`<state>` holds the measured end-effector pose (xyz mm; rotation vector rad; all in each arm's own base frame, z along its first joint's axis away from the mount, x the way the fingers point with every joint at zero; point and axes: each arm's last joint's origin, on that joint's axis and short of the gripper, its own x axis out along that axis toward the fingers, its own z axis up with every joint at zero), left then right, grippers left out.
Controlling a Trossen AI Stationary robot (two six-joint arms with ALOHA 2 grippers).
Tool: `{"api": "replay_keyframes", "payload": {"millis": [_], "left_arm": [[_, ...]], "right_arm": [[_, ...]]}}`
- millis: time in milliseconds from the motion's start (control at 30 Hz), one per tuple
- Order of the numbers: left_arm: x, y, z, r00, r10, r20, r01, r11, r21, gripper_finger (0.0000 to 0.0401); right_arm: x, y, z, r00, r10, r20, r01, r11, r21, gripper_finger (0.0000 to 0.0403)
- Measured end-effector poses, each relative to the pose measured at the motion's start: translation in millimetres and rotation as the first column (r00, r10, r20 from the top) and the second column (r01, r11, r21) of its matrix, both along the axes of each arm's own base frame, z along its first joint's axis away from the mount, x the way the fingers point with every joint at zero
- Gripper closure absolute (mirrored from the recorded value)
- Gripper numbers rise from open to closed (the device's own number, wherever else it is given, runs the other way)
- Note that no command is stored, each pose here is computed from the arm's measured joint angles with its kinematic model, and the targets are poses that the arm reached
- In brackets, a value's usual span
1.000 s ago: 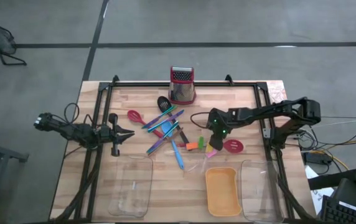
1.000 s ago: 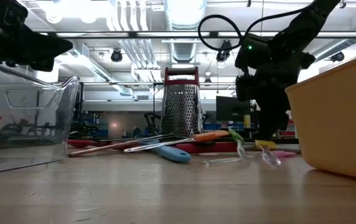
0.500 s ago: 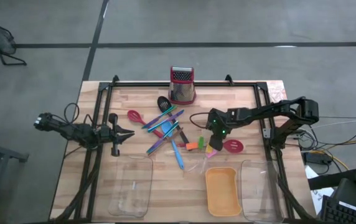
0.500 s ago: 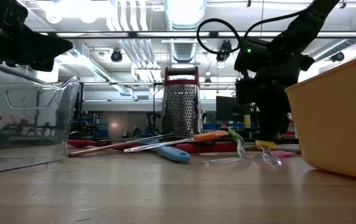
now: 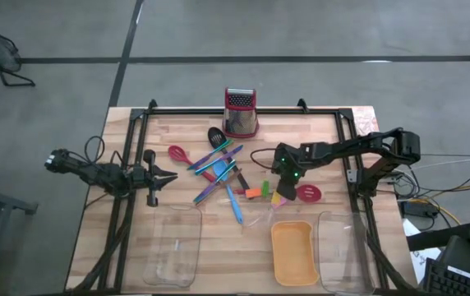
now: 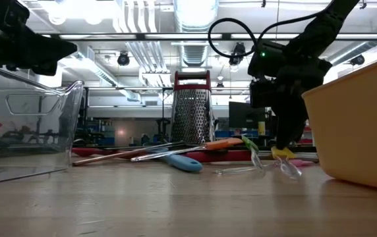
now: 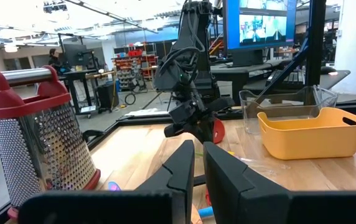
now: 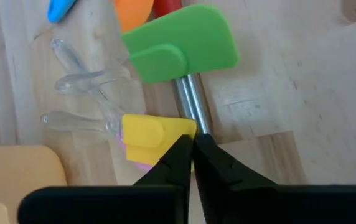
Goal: Pick & Place Kitchen Items
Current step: Put the yellow spatula into the yellow bin
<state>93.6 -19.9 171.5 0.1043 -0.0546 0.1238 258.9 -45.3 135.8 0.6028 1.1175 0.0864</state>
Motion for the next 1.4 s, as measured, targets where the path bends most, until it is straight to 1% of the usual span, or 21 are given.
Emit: {"api": "replay_keyframes", "payload": {"millis": [200,367,467,633,933,1167,1400], "left_arm": [[0.0,0.0,0.0,1.000,-0.001,0.000,0.001,1.000,0.001,0.0359],[0.0,0.0,0.0,1.000,0.000,0.000,0.000,1.000,0.000,0.0359],[0.0,0.0,0.1,1.000,0.000,0.000,0.000,1.000,0.000,0.0359],[0.0,0.0,0.0,1.000,0.000,0.000,0.000,1.000,0.000,0.0359],[0.0,0.0,0.1,1.000,0.000,0.000,0.000,1.000,0.000,0.0359],[0.0,0.0,0.0,1.000,0.000,0.000,0.000,1.000,0.000,0.0359],[0.0,0.0,0.0,1.000,0.000,0.000,0.000,1.000,0.000,0.0359]], "right_arm": [[0.4,0.0,0.8,1.000,0.004,0.011,-0.004,1.000,0.003,0.0394],[0.7,0.0,8.5,1.000,0.001,0.029,-0.001,1.000,0.003,0.0395],[3.1,-0.5,23.1,0.999,0.005,0.048,-0.005,1.000,0.000,0.0395],[5.7,-1.1,56.5,0.992,0.023,0.121,-0.021,0.999,-0.026,0.0395],[-2.0,1.0,105.0,0.984,0.033,0.176,-0.024,0.998,-0.053,0.0395],[-7.7,2.3,130.3,0.977,0.038,0.212,-0.025,0.998,-0.065,0.0395],[-12.3,3.4,145.5,0.977,0.049,0.206,-0.035,0.997,-0.069,0.0395]]}}
